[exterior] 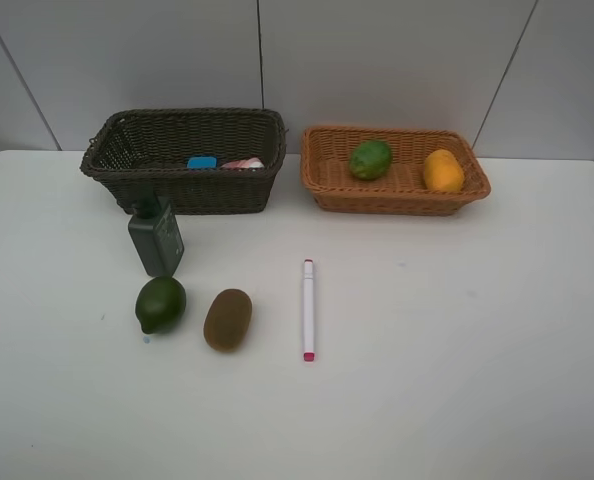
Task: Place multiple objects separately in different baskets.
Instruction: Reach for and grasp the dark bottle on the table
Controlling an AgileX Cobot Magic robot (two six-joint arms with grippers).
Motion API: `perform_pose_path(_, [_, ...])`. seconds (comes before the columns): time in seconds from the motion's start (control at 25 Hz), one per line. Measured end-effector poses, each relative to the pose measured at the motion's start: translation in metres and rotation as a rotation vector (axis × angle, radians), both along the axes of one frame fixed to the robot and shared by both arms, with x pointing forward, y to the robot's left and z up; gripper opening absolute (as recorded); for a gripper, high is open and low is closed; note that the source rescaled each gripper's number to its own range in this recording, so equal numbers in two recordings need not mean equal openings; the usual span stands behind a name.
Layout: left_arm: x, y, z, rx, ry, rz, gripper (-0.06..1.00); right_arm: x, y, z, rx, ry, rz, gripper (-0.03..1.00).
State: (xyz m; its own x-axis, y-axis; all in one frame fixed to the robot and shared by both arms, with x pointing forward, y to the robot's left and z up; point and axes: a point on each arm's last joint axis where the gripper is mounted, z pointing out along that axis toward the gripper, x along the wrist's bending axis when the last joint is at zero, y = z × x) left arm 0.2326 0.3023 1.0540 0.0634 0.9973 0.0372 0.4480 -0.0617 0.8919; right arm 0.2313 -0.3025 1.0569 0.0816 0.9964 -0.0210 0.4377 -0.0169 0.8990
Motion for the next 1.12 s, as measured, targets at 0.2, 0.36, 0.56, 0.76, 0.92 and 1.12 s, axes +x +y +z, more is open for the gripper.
perform_pose_path(0.2, [0.000,0.001,0.000,0.015,-0.001,0.009,1.00,0.000,0.000,0.000,0.000,0.000,0.000,0.98])
perform_pose_path(0.36, [0.000,0.004,0.000,0.046,-0.003,0.029,1.00,0.000,0.000,0.000,0.000,0.000,0.000,0.98])
perform_pose_path(0.56, [0.000,0.005,0.000,0.047,-0.004,0.030,1.00,0.000,0.000,0.000,0.000,0.000,0.000,0.98])
perform_pose_path(0.76, [0.000,0.005,0.001,0.047,-0.011,0.031,1.00,0.000,0.000,0.000,0.000,0.000,0.000,0.98])
perform_pose_path(0.92, [0.000,0.005,0.015,0.038,-0.057,0.034,1.00,0.000,0.000,0.000,0.000,0.000,0.000,0.98])
perform_pose_path(1.12, [0.023,0.004,0.041,0.047,0.039,0.040,1.00,0.000,0.000,0.000,0.000,0.000,0.000,0.98])
